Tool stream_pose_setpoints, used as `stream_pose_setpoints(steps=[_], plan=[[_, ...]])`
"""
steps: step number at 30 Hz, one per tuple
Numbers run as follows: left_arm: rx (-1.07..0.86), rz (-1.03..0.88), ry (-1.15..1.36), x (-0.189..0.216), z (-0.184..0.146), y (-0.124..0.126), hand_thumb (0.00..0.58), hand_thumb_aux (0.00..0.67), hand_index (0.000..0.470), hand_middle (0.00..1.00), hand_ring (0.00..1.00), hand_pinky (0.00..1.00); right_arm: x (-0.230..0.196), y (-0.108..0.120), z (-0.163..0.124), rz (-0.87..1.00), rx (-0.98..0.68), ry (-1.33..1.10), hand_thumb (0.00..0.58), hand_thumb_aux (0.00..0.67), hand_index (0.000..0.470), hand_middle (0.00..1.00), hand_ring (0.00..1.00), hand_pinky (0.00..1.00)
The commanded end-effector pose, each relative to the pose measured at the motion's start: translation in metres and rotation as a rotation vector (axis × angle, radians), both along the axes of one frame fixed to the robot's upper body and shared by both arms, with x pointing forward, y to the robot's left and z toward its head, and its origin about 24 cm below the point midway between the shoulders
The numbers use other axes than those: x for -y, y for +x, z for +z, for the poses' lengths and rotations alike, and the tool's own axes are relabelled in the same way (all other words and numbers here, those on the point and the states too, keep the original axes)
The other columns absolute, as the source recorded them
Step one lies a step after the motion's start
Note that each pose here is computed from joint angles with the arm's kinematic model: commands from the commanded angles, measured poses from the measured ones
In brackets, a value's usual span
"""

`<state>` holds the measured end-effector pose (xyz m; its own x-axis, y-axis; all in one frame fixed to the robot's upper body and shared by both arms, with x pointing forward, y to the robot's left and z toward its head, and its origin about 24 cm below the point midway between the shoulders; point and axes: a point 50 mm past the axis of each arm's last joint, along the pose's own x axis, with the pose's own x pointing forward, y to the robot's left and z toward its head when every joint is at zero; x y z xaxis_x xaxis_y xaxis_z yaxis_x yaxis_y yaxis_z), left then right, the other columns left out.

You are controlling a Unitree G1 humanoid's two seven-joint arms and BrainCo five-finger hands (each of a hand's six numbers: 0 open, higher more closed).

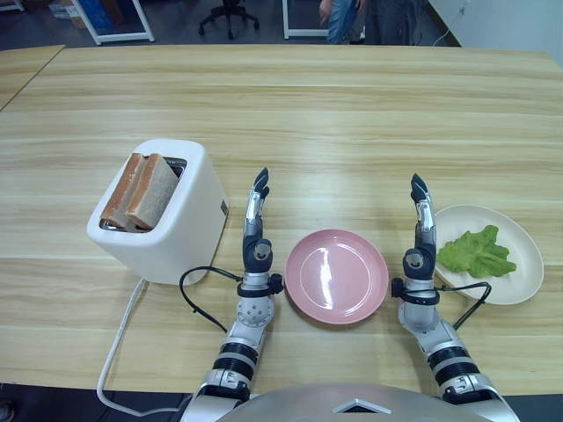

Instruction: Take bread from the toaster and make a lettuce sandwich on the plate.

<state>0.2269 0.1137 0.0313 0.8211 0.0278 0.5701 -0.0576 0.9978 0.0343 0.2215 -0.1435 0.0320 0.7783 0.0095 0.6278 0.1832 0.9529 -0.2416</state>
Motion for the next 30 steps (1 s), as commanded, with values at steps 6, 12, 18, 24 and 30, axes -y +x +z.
stream_pose_setpoints(steps=[6, 12, 18, 24, 30], plan=[[-0.089, 0.007, 0.023, -0.007, -0.023, -0.011, 0.000, 0.000, 0.000, 0.00, 0.00, 0.00, -0.005, 0.001, 0.001, -0.011, -0.001, -0.019, 0.000, 0.000, 0.000, 0.00, 0.00, 0.00], [-0.098, -0.005, 0.019, -0.006, -0.023, -0.011, 0.000, 0.000, 0.000, 0.00, 0.00, 0.00, -0.010, -0.001, 0.002, 0.004, 0.010, -0.041, 0.000, 0.000, 0.000, 0.00, 0.00, 0.00], [0.020, 0.018, 0.134, -0.015, -0.005, -0.017, 0.000, 0.000, 0.000, 0.00, 0.00, 0.00, -0.013, -0.002, 0.005, 0.017, 0.032, -0.083, 0.000, 0.000, 0.000, 0.00, 0.00, 0.00], [0.180, 0.259, 0.482, -0.064, 0.036, -0.037, 0.000, 0.000, 0.000, 0.00, 0.00, 0.00, -0.013, -0.001, 0.009, 0.026, 0.050, -0.118, 0.000, 0.000, 0.000, 0.00, 0.00, 0.00], [0.263, 0.629, 0.860, -0.132, 0.079, -0.054, 0.000, 0.000, 0.000, 0.00, 0.00, 0.00, -0.011, -0.002, 0.012, 0.022, 0.076, -0.167, 0.000, 0.000, 0.000, 0.00, 0.00, 0.00]])
